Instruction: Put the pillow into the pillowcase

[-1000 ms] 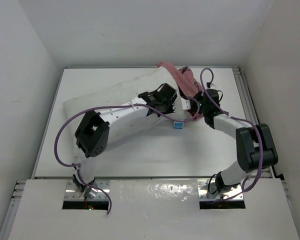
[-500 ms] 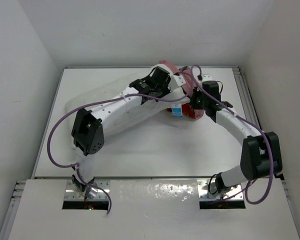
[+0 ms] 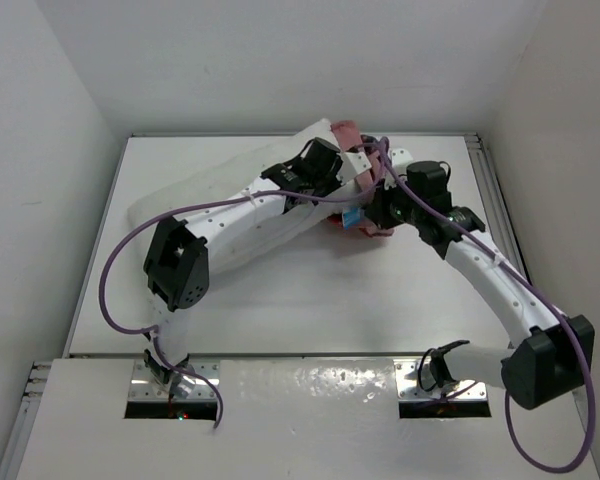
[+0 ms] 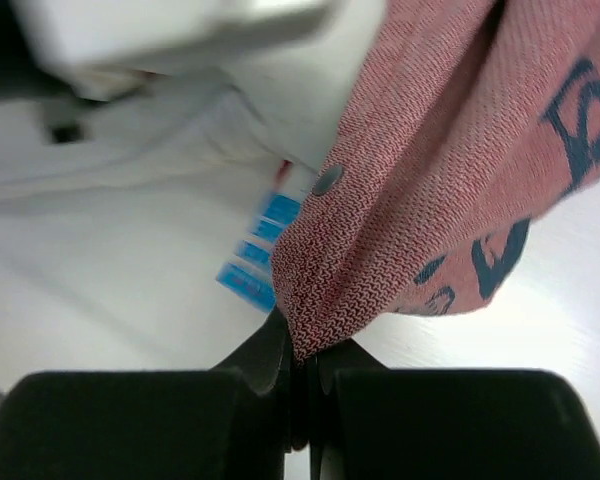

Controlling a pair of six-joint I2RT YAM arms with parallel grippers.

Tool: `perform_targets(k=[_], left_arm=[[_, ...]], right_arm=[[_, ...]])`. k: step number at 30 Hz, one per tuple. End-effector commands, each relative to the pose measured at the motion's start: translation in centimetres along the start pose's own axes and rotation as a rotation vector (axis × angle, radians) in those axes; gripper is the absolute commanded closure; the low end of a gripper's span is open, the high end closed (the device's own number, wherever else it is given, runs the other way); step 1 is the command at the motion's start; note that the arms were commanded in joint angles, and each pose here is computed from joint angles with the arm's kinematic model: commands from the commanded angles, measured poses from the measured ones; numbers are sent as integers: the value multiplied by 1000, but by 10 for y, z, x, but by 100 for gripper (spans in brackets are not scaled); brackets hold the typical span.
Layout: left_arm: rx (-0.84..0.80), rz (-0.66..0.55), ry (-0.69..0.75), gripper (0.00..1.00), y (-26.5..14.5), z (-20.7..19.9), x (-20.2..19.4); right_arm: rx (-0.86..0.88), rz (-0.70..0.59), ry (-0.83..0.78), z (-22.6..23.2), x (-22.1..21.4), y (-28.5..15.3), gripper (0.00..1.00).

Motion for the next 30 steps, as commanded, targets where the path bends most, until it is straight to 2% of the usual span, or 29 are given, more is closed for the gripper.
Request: perform_targets(k=[1, 4, 5, 6, 8, 9, 10, 11, 12, 14, 16, 18, 19, 22, 23, 26, 29, 30], left_arm=[[89, -45, -9, 100, -1, 9, 11], [14, -86, -14, 100, -3, 2, 17], [-9, -103, -15, 100, -4, 0, 19], [-59, -121, -10, 100, -5, -4, 20], [-117, -149, -16, 93, -9, -9, 22], [-147, -142, -15, 77, -11, -12, 21], [-148, -140, -18, 67, -15, -10, 22], [-182, -164, -20, 43, -19, -11, 24], [-202, -155, -26, 36, -26, -11, 24], [-202, -183, -43, 24, -38, 3, 29], [-203, -202, -50, 19, -55, 18, 33], [-207, -200, -54, 18, -67, 26, 35], [-190, -236, -55, 18, -77, 37, 42], [-182, -260, -64, 19, -87, 51, 44], [-156, -286, -78, 23, -90, 60, 48], [-44, -276, -183, 27, -77, 81, 41], [75, -238, -335, 21, -55, 101, 25], [89, -240, -361, 20, -49, 106, 22]], right_arm=[[243, -130, 13, 36, 30, -16, 100], [252, -131, 111, 34, 20, -1, 100], [218, -115, 143, 30, 15, 9, 84], [206, -102, 186, 28, 12, 15, 74], [190, -61, 219, 24, 8, 24, 60], [173, -12, 238, 22, 2, 30, 39], [166, -2, 240, 21, 4, 31, 31], [155, 6, 241, 20, 4, 31, 26], [138, 13, 247, 17, 2, 28, 14], [99, -6, 283, 8, -1, 24, 3], [40, -54, 359, -5, 0, 16, 1], [-32, -97, 469, -19, -1, 9, 2], [-49, -110, 507, -23, -1, 8, 3], [-78, -155, 621, -35, -5, 7, 7], [-80, -178, 652, -36, -3, 8, 7], [-94, -211, 695, -41, -2, 16, 5], [-107, -184, 681, -45, 9, 35, 4], [-96, -210, 659, -42, 28, 37, 4]])
Point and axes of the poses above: each gripper's point midway between its finger pads, its own y axis out along the fingers, its own z axis along the line the jaws close on, x = y × z, the point moved 9 cm from there along -y, back along the fingers, and after that the axes turned 9 degrees about y, right-handed, at the moved point
